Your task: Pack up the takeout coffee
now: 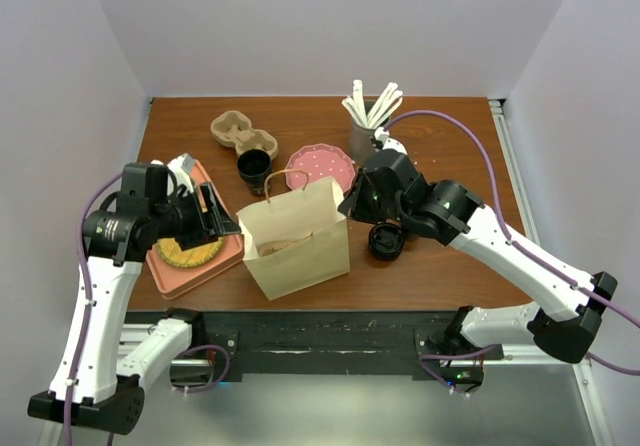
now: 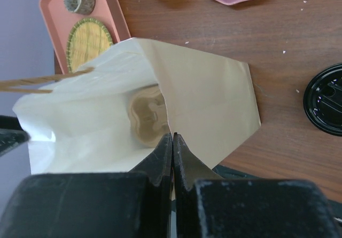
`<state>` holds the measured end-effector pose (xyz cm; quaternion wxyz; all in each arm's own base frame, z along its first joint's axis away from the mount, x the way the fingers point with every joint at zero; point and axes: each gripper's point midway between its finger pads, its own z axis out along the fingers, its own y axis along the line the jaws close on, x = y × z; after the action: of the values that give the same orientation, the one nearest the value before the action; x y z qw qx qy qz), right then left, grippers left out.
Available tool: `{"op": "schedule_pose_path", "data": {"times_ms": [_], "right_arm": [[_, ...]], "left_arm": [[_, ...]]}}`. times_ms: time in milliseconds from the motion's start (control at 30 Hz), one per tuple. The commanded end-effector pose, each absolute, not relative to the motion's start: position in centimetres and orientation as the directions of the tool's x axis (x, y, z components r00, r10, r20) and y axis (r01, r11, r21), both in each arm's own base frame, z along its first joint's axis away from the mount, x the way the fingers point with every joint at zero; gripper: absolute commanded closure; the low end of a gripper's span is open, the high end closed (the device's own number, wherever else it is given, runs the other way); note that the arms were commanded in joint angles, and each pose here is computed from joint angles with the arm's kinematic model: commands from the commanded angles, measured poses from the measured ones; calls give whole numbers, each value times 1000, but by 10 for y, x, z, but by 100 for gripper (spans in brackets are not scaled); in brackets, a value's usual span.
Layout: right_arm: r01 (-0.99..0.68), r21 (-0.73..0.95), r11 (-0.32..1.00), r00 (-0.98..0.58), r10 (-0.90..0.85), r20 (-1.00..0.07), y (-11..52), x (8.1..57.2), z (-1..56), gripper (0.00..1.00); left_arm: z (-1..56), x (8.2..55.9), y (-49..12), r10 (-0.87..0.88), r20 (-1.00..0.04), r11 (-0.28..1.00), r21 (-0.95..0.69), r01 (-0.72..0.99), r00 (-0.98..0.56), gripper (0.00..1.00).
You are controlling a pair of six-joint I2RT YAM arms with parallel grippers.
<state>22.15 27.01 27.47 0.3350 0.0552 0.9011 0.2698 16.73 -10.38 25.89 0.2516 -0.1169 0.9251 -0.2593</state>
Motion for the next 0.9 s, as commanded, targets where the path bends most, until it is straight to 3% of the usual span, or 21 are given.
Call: {"op": "schedule_pose_path", "data": {"times_ms": [0, 300, 567, 733, 867], "right_arm": [[-85, 609, 789, -699, 389, -600, 273, 231, 308, 100], [-95, 629, 771, -703, 396, -591, 272, 225, 309, 100], [-106, 639, 762, -700, 400, -592, 270, 223, 308, 100], [-112, 655, 747, -697, 411, -588, 270, 220, 310, 100], [-145, 646, 749, -708, 378, -597, 272, 217, 313, 82]], "left_arm": [[264, 168, -122, -365, -378, 773, -633, -51, -851, 33], [285, 180, -130, -388, -400, 753, -657, -35, -830, 33], [269, 163, -150, -390, -325, 751, -653, -94, -862, 36], [264, 164, -149, -376, -329, 791, -601, -115, -866, 47], [262, 175, -148, -331, -353, 832, -546, -95, -875, 60]]}}
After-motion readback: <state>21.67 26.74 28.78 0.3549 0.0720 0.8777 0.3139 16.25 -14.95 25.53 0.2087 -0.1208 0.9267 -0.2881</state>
